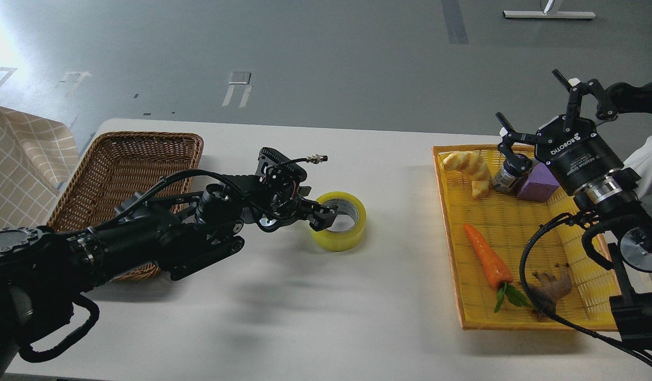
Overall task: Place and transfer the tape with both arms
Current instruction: 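Grasp the tape roll with the left gripper and lift it, then carry the tape roll with the left gripper into the wicker basket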
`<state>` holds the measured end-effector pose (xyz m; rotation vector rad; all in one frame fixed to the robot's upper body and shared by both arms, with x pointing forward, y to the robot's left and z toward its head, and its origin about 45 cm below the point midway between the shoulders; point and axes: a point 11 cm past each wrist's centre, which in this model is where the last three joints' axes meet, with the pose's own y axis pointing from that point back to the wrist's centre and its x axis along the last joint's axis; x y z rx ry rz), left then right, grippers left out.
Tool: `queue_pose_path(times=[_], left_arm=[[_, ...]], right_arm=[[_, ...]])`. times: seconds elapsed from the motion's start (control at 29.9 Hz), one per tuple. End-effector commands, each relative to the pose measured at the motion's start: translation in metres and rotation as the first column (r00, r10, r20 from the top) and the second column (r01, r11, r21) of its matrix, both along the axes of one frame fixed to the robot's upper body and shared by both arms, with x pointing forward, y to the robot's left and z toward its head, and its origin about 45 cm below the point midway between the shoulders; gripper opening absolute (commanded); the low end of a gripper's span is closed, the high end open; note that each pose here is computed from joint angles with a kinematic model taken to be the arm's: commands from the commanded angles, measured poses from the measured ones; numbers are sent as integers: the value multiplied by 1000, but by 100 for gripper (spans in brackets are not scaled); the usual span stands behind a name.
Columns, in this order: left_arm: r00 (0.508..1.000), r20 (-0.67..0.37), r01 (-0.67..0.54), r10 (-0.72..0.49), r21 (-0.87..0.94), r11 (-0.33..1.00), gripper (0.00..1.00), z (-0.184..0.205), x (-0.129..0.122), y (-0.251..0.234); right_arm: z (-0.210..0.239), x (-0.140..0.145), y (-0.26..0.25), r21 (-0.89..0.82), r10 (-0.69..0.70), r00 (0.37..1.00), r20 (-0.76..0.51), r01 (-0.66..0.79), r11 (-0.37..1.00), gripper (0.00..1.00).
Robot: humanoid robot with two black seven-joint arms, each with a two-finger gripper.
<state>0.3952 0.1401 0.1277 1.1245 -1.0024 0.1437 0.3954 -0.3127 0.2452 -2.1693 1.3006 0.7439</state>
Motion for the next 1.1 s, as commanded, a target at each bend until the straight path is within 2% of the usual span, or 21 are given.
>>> queue_pose_path(times=[0.0, 0.07, 0.33, 0.47, 0.63, 0.74, 1.07], left_arm=[[1000, -1, -3, 3, 2, 1000, 9, -2, 0, 1], [1000, -3, -1, 1, 1, 1000, 0, -2, -1, 1], [999, 3, 45, -45, -27, 999, 0, 6, -1, -11], [995, 74, 70, -66, -57, 996, 0, 48, 24, -17], [995, 99, 38, -27, -118, 992, 0, 89, 46, -4], [994, 110, 19, -5, -131, 991, 0, 102, 55, 13], [976, 153, -140, 155, -100, 985, 0, 137, 68, 135]], right_arm=[[-1, 0, 0, 0, -1, 1000, -2, 1, 1000, 100], [-1, 0, 0, 0, -1, 1000, -2, 1, 1000, 100], [-2, 0, 0, -2, -1, 1000, -5, 1, 1000, 100], [0, 0, 0, 2, 0, 1000, -1, 0, 1000, 100], [0, 1, 1, 4, 0, 1000, 1, 0, 1000, 100], [0, 1, 0, 2, -2, 1000, -1, 2, 1000, 100], [-2, 0, 0, 2, -2, 1000, -5, 2, 1000, 100]])
